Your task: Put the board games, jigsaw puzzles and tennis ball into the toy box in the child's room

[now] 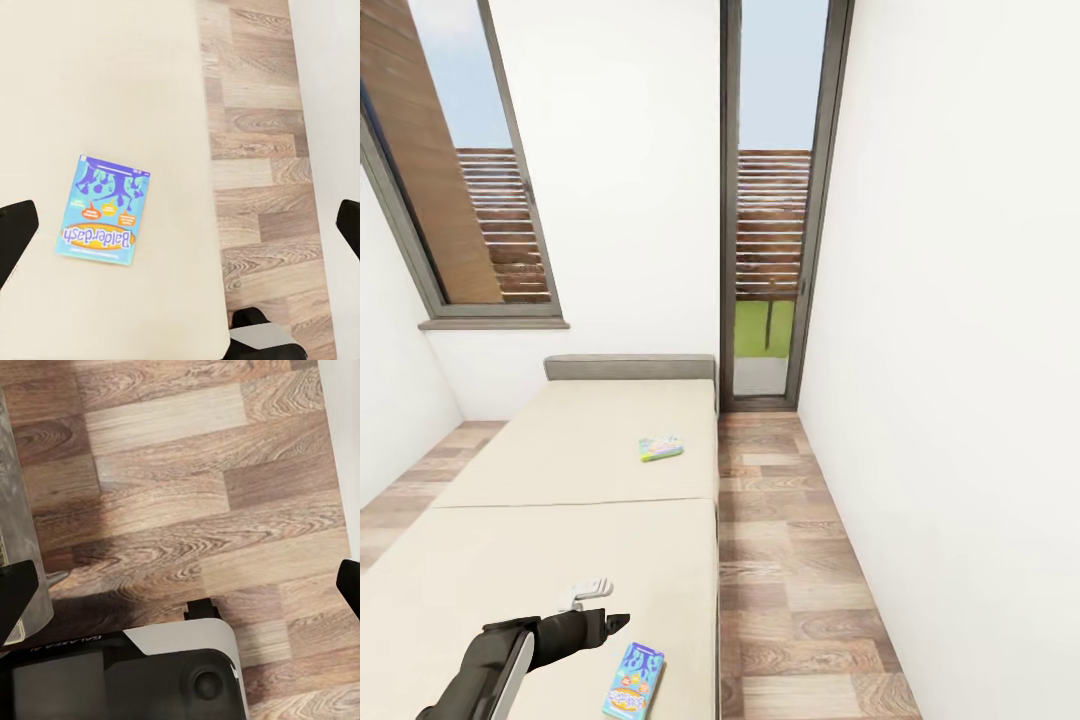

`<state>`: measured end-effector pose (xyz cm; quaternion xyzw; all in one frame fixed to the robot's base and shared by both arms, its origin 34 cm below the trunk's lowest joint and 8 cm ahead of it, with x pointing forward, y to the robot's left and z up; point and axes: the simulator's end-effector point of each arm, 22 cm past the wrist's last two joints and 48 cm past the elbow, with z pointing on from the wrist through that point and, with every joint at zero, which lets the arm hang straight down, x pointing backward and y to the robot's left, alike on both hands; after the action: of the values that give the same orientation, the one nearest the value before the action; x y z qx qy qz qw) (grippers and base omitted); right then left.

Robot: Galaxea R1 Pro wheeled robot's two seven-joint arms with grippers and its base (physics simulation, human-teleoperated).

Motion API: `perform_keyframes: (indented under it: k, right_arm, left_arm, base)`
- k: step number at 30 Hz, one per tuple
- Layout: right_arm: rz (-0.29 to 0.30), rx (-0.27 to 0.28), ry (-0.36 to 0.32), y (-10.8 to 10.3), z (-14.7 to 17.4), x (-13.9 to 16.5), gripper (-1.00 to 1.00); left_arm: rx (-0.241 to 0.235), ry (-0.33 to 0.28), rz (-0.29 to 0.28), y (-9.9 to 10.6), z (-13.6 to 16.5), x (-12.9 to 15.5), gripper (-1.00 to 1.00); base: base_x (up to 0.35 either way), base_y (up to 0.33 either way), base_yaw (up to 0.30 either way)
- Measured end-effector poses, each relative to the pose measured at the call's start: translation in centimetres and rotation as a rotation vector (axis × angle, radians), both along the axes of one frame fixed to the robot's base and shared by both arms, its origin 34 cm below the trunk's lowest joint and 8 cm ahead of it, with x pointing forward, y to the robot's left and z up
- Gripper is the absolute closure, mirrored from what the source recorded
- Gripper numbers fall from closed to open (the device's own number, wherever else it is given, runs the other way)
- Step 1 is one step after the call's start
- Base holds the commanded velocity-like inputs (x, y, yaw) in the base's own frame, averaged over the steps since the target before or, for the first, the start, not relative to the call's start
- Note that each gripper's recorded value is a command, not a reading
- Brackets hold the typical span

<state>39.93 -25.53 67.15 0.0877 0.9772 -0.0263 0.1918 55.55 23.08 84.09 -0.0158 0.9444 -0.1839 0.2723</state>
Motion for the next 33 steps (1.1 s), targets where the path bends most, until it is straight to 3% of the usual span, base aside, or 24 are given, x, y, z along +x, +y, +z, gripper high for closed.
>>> perform_keyframes:
  k: [33]
  right_arm:
    - [-0.001,0.001,-0.001,0.06,0.03,0.05,-1.00]
  left_arm:
    - [-0.003,-0.002,-0.002,-0.07,0.04,0.02,-1.00]
  base:
    - [0.024,0.020,0.000]
